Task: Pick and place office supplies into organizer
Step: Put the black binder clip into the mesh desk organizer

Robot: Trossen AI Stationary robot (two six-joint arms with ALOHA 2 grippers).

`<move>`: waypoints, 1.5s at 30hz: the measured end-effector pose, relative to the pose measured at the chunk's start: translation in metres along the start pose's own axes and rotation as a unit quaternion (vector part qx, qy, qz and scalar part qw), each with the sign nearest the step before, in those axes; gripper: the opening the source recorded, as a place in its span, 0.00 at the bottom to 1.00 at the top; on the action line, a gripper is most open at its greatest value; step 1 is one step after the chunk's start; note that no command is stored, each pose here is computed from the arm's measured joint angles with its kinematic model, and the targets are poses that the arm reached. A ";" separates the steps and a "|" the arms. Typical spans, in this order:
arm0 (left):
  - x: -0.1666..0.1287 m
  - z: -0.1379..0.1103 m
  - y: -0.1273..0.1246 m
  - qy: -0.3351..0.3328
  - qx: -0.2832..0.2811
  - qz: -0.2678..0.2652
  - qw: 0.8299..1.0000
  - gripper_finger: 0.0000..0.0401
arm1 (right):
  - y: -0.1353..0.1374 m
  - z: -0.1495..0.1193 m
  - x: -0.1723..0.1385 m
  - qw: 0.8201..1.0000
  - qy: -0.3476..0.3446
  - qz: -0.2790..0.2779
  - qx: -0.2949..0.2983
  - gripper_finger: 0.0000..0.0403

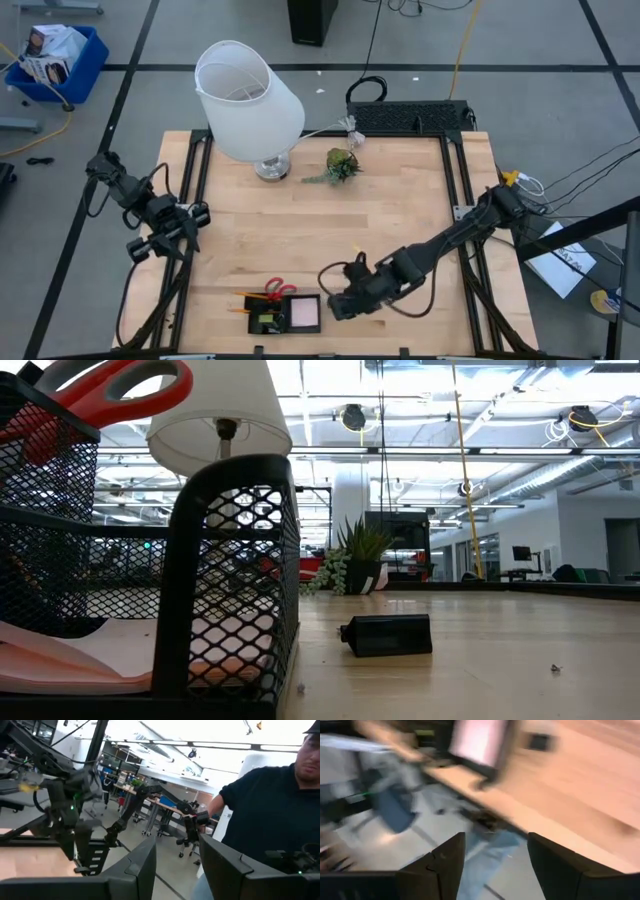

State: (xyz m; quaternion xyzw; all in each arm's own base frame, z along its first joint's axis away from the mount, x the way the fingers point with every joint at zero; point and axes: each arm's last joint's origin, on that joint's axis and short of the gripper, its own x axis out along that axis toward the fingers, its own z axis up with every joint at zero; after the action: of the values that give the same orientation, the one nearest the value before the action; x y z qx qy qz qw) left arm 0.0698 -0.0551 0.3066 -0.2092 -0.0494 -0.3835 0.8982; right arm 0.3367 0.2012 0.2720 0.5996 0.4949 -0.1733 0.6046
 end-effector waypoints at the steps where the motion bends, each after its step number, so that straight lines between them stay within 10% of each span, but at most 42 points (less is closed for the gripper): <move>1: 0.000 -0.001 0.000 0.004 0.001 0.002 1.000 0.38 | -0.004 0.000 0.003 1.000 -0.002 -0.020 0.012 0.52; 13: 0.001 -0.007 0.003 0.037 -0.013 0.015 0.999 0.38 | -0.005 0.017 0.062 0.996 0.060 -0.059 0.017 0.52; 22: 0.001 -0.008 0.003 0.039 -0.009 0.016 0.999 0.38 | -0.009 0.044 0.066 0.993 -0.091 -0.073 0.021 0.52; 45: 0.001 -0.009 0.003 0.048 -0.025 0.007 0.999 0.38 | -0.025 0.040 0.116 0.990 -0.097 -0.106 0.011 0.52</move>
State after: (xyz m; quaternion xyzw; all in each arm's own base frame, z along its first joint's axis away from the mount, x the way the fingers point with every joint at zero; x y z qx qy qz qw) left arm 0.0716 -0.0573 0.2977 -0.2129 0.0048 -0.3881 0.8967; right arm 0.3845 0.2048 0.1562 0.5308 0.4925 -0.2995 0.6213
